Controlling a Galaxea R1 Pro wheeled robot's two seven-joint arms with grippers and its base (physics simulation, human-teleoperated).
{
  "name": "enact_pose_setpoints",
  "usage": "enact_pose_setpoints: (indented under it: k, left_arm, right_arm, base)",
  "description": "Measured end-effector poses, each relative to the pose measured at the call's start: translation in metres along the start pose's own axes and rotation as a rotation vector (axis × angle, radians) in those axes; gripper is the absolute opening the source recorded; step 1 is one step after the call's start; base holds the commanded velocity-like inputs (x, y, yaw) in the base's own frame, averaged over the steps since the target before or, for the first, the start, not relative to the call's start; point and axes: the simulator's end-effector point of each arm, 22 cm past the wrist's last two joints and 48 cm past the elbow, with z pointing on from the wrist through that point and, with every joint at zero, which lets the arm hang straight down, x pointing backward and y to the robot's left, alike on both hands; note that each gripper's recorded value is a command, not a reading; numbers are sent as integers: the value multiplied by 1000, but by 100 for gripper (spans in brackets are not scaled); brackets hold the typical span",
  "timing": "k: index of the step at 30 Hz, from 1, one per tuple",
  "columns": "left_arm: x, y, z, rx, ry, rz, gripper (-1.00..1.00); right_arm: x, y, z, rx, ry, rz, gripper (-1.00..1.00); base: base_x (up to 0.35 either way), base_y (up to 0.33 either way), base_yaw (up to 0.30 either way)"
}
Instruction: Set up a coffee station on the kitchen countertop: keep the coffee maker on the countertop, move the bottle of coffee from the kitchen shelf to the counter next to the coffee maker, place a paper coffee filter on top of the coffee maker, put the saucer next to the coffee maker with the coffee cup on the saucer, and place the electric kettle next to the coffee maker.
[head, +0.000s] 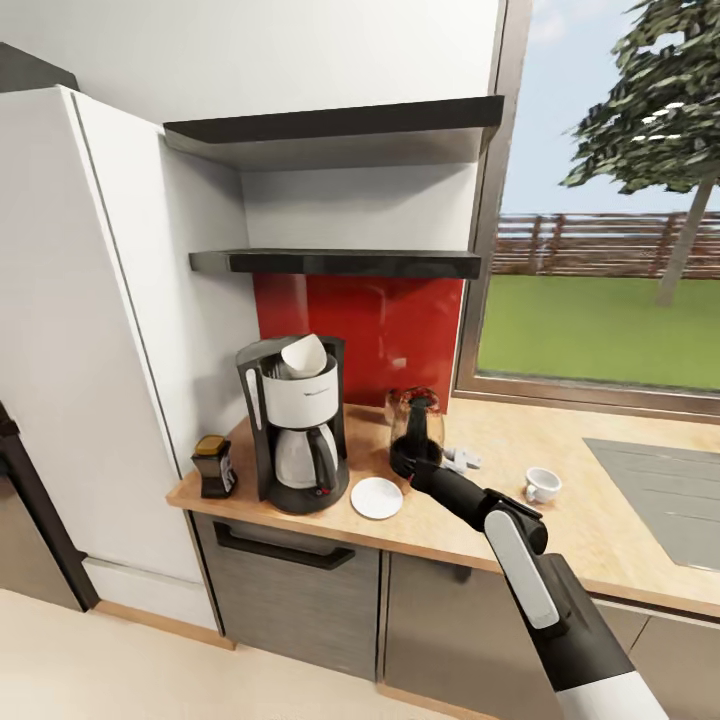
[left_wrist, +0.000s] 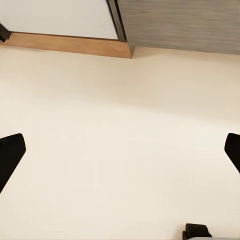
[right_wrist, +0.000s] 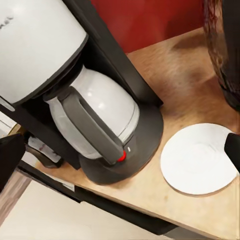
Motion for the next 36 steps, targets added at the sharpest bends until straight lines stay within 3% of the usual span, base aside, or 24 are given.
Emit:
enact_pose_setpoints:
  k: [2,5,9,10,13,18,22,26,36]
  left_arm:
    - [0,0,0,0,0,0,100]
    - [0,-1,0,1,0,-1,100]
    - [0,-1,0,1,0,-1,100]
    - [0,-3,0,3,0,-3,100]
    - [0,-5,0,6,1,-4,100]
    - [1,-6,0,6,1,-5,100]
    - [1,-6,0,7,1,-5,100]
    - [0,-6,0,7,1,-6,100]
    - [1,-7,-1,7,1,-6,100]
  right_arm:
    - [-5,-11,0,49,-25,-26,100]
    - [-27,-46,1,205,-175,-122,100]
    - [-20,-50,9,248,-270,-223,100]
    - [-9,-46,15,243,-274,-257,100]
    - [3,-40,19,232,-268,-287,100]
    - [7,-49,17,299,-274,-307,100]
    - [17,-38,20,303,-268,-385,100]
    - [11,-39,15,395,-311,-395,100]
    - [7,-38,14,414,-327,-411,100]
  base:
    - [-1,6,0]
    - [0,2,0]
    - [0,0,0]
    - [0,0,0]
    - [0,0,0]
    - [0,0,0]
    - [0,0,0]
    - [0,0,0]
    - [23,0,0]
